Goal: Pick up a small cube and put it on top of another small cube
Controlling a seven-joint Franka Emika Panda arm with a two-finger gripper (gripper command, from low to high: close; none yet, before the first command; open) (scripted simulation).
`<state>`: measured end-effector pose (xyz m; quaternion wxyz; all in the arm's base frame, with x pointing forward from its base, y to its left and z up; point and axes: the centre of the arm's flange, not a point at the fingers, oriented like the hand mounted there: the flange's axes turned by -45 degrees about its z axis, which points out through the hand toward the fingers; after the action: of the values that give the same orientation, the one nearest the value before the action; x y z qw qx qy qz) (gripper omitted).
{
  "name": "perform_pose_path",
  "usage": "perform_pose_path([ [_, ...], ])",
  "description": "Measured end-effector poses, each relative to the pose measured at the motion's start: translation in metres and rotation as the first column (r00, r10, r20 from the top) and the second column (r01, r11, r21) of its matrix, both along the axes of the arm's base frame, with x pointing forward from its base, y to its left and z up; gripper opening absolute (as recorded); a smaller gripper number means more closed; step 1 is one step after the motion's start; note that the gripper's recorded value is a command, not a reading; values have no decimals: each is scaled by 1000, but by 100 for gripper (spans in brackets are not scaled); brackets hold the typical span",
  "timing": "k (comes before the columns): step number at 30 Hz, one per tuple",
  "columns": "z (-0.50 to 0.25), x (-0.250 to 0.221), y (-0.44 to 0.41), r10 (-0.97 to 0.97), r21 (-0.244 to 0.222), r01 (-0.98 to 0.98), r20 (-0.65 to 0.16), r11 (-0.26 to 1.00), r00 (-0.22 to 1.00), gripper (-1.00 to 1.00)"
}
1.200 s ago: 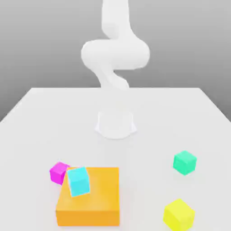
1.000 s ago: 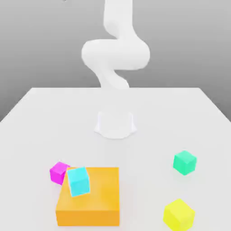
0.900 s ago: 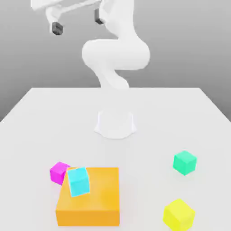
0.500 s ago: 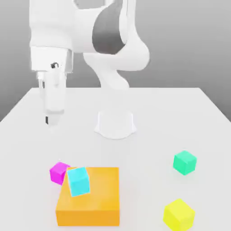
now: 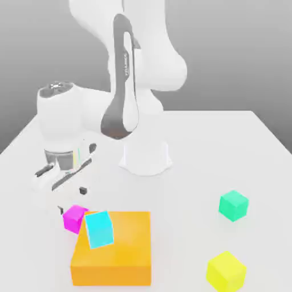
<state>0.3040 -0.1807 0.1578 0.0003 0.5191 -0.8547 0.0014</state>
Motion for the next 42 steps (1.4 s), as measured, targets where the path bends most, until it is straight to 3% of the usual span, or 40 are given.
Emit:
perform_pose_path([
  [2,-18,-1,1,0,1,0,-1,1000,1000,0],
  [3,-27,-1,2,-1,2,1,-1,1000,1000,-100],
  [10,-29,-1,2,-1,1,1,1,1000,1000,-100],
  [17,25,-1,2,0,0,0,1,1000,1000,-100],
  [26,82,52,29,329,12,-329,18,944,944,-100],
  [35,142,98,73,659,3,-659,6,752,752,-100],
  [40,101,104,78,695,0,-695,-2,719,719,-100],
  [41,90,104,79,696,1,-696,-1,718,718,100],
  [42,90,104,79,696,1,-696,-1,718,718,100],
])
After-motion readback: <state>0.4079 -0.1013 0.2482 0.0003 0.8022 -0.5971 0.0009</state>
